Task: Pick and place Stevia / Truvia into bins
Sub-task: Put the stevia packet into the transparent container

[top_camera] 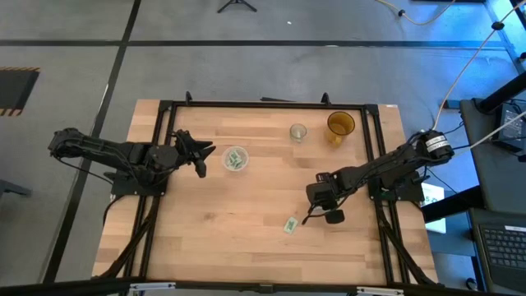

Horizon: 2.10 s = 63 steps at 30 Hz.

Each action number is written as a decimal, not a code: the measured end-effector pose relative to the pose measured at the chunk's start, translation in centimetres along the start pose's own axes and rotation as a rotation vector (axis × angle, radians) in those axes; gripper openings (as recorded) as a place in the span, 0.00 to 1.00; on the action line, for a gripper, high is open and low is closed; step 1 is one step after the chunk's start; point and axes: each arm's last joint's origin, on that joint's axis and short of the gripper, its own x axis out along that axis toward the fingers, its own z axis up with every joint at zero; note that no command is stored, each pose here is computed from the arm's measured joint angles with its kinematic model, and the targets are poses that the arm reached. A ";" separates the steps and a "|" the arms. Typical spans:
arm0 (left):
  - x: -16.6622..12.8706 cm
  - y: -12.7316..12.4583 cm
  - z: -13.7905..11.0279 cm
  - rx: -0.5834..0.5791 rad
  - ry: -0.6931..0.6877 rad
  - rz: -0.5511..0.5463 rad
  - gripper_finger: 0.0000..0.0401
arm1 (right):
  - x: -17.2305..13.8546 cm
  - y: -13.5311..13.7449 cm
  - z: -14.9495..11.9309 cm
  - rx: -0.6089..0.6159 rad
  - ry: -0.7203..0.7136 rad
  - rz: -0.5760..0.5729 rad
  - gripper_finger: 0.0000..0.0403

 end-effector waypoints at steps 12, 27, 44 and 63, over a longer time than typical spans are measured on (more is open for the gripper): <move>0.0 0.0 0.0 0.000 0.000 0.000 0.24 | 0.4 0.0 -0.1 -0.003 0.009 0.004 0.15; 0.0 0.0 0.0 0.000 0.000 0.000 0.24 | -0.8 0.1 1.0 -0.029 -0.038 -0.008 0.06; 0.0 -0.1 -0.1 0.000 0.020 -0.039 0.24 | -15.1 -4.4 12.8 -0.261 -0.784 -0.415 0.05; 0.0 -0.2 -0.1 0.000 0.036 -0.069 0.24 | -10.2 -13.0 20.5 0.013 -0.805 -0.384 0.05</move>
